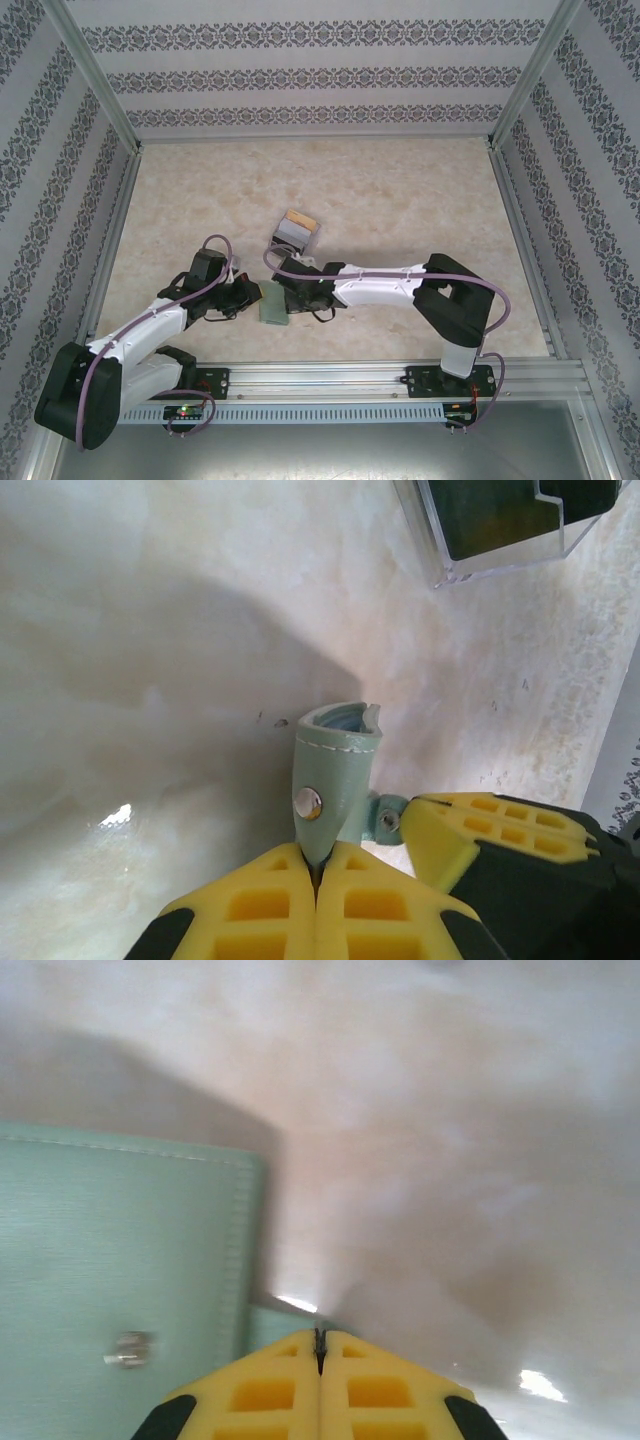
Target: Put the credit cards into the card holder
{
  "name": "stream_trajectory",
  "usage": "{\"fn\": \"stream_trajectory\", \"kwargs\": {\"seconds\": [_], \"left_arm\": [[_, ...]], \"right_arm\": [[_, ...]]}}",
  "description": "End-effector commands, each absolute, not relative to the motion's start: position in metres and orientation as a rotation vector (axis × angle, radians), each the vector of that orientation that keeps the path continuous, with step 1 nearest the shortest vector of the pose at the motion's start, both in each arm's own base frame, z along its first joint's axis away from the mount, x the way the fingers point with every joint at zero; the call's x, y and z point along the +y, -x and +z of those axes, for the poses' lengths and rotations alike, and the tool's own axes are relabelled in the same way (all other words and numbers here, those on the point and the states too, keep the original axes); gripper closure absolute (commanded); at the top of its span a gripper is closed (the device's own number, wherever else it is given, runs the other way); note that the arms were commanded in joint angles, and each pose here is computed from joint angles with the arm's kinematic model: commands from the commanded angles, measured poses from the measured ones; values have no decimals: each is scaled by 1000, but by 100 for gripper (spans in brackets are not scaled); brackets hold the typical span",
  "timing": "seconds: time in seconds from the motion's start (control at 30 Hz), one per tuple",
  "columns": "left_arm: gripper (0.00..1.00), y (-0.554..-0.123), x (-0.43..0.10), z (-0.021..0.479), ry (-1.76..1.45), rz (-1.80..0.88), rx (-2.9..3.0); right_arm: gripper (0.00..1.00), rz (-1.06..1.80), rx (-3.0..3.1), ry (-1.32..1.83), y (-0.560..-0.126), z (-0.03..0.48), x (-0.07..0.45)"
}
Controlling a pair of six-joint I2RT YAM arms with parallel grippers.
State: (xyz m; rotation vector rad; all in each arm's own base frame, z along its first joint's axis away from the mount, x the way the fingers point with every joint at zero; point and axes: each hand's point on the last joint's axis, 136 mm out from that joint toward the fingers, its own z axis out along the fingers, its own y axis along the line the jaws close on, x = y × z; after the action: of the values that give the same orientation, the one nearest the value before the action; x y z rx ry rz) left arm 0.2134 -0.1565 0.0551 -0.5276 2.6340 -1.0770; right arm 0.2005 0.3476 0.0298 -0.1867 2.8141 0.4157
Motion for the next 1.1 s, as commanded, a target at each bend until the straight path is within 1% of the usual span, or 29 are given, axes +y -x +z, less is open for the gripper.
{"fn": "stream_trajectory", "kwargs": {"seconds": [0.0, 0.2, 0.37, 0.47, 0.53, 0.6, 0.67, 0.7, 0.77, 0.8, 0.87, 0.93, 0.97, 1.07], "left_arm": [[100, -216, -156, 57, 507, -1059, 2620], [100, -222, -169, 64, 477, -1151, 2576], [100, -230, -189, 62, 438, -1134, 2606], [94, -233, -201, 57, 418, -1116, 2627], [94, -236, -205, 54, 405, -1095, 2638], [83, -240, -208, 52, 387, -1057, 2651], [79, -243, -211, 51, 354, -1021, 2669], [73, -243, -209, 49, 347, -977, 2688], [73, -244, -205, 45, 342, -919, 2713], [71, -244, -204, 43, 342, -902, 2723], [63, -240, -198, 39, 353, -844, 2755], [60, -236, -190, 37, 357, -777, 2786], [60, -234, -186, 37, 361, -754, 2784], [58, -233, -183, 44, 352, -754, 2755]], "right_arm": [[96, 194, 2863, 174, -194, 16, 302], [96, 202, 2856, 128, -198, 18, 287], [96, 215, 2844, 99, -201, 23, 273], [96, 214, 2830, 62, -204, 28, 257], [96, 201, 2824, 33, -205, 29, 245], [96, 189, 2818, 15, -204, 31, 234], [95, 170, 2816, -6, -203, 29, 224], [95, 166, 2820, -17, -203, 28, 220], [95, 165, 2830, -27, -202, 26, 214], [94, 165, 2831, -30, -202, 26, 213], [90, 177, 2826, -24, -203, 30, 214], [85, 208, 2810, -21, -205, 40, 218], [84, 251, 2795, -11, -208, 47, 224], [78, 459, 2748, 51, -213, 70, 256]]}}
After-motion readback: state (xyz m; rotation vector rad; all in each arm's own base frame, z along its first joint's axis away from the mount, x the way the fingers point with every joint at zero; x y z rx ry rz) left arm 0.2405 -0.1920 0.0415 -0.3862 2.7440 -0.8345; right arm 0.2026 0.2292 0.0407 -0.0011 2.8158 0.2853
